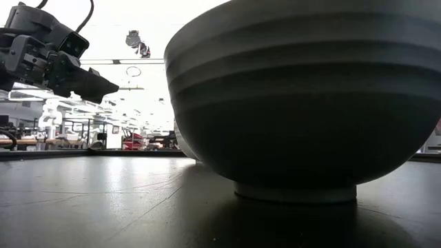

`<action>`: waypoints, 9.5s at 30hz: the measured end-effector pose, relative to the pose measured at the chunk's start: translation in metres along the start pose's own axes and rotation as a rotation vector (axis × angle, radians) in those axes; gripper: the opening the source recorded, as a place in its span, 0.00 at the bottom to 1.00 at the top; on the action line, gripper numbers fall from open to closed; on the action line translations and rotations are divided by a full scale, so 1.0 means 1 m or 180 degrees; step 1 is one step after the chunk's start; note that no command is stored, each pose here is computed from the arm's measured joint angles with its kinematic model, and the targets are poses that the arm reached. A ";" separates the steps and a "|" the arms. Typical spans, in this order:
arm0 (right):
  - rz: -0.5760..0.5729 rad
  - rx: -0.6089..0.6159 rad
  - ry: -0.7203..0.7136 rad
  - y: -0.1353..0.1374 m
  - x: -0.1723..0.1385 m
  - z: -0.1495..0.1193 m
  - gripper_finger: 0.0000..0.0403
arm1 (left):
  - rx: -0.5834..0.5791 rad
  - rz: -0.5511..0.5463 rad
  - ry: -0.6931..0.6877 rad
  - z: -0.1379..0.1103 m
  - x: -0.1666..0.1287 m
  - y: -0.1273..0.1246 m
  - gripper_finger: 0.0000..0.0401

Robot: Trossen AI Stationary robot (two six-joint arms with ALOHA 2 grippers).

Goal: Nest bowls inside each other
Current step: Stack the pink bowl on top of the gray bowl

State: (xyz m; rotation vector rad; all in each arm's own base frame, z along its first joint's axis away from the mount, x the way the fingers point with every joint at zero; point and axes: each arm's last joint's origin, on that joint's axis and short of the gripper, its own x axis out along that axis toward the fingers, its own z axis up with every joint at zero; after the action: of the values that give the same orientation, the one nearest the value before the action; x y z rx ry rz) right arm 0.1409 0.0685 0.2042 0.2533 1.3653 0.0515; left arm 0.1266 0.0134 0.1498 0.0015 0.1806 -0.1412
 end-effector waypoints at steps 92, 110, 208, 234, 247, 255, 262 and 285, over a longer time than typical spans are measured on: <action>-0.0287 -0.0361 -0.1816 -0.129 -0.179 0.238 0.01 | 0.0083 -0.0005 0.0092 -0.003 0.000 0.000 0.33; -0.0225 -0.0435 -0.1390 -0.140 -0.171 0.283 0.00 | 0.0017 -0.0017 0.0278 -0.009 0.000 -0.001 0.33; -0.0474 -0.0737 0.0252 -0.122 -0.091 0.289 0.00 | -0.0142 0.0008 0.0356 -0.011 -0.001 -0.001 0.33; -0.0807 -0.0520 0.0295 -0.126 -0.092 0.289 0.01 | -0.0203 0.0010 0.0384 -0.012 -0.001 -0.001 0.33; -0.0809 -0.0476 0.0282 -0.128 -0.092 0.289 0.01 | -0.0207 0.0010 0.0384 -0.012 -0.001 -0.001 0.33; -0.0801 -0.0485 0.0266 -0.128 -0.092 0.290 0.01 | -0.0207 0.0010 0.0385 -0.012 -0.001 -0.001 0.33; -0.0807 -0.0504 0.0247 -0.128 -0.091 0.291 0.02 | -0.0207 0.0010 0.0384 -0.012 -0.001 -0.001 0.33; -0.0772 -0.0565 0.0039 -0.126 -0.096 0.294 0.11 | -0.0209 0.0009 0.0391 -0.012 -0.001 -0.001 0.33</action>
State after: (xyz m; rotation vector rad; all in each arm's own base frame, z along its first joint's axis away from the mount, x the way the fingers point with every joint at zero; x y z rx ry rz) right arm 0.3926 -0.1151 0.3235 -0.0623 1.3858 -0.0280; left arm 0.1236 0.0130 0.1380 -0.0550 0.3077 -0.1326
